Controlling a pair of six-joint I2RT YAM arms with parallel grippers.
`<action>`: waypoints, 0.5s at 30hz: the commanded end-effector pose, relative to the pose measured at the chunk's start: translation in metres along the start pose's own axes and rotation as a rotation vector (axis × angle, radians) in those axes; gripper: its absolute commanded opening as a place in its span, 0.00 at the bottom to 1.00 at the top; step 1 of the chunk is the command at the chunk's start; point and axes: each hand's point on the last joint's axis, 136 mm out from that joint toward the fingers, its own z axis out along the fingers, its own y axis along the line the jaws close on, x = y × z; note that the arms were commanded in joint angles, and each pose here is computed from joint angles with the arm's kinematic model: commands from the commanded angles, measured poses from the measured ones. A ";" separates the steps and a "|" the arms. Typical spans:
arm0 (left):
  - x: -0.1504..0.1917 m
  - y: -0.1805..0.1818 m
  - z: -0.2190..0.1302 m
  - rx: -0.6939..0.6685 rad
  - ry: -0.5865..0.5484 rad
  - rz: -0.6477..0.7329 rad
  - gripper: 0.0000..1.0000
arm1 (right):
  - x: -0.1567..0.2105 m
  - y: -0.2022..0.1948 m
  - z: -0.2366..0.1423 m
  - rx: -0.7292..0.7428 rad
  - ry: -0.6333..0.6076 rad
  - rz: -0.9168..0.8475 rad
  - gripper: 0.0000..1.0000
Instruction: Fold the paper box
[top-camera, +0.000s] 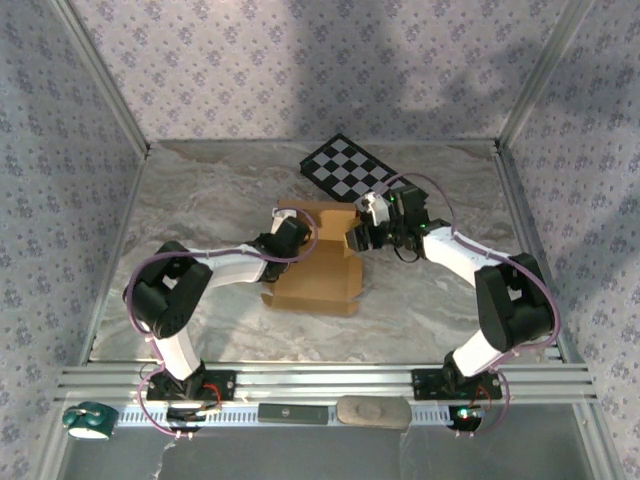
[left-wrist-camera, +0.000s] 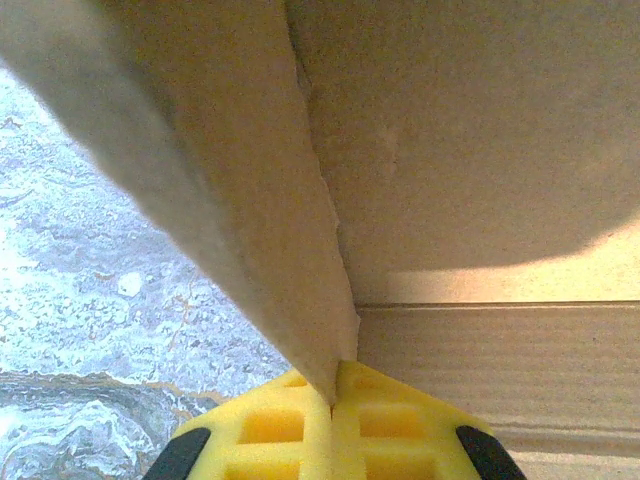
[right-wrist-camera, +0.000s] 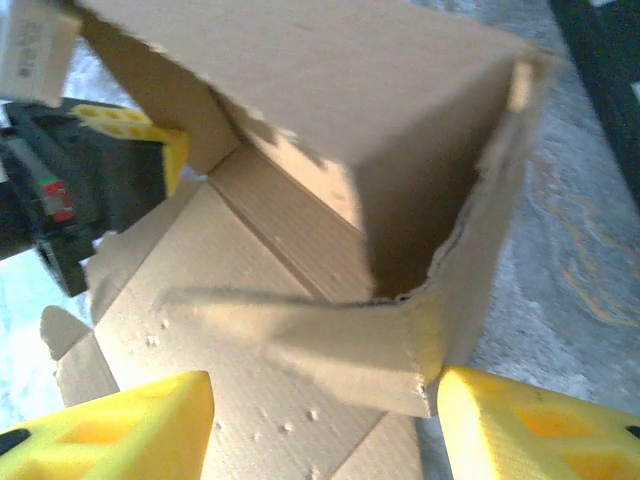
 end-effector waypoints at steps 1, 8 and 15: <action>0.006 -0.002 0.003 -0.006 0.035 0.053 0.00 | -0.001 0.032 -0.007 -0.099 0.010 -0.088 0.66; 0.008 -0.003 0.004 -0.006 0.039 0.058 0.00 | 0.019 -0.004 0.000 0.091 0.096 -0.112 0.66; 0.007 -0.001 0.003 -0.013 0.038 0.065 0.00 | 0.006 0.027 -0.026 0.052 0.010 -0.182 0.66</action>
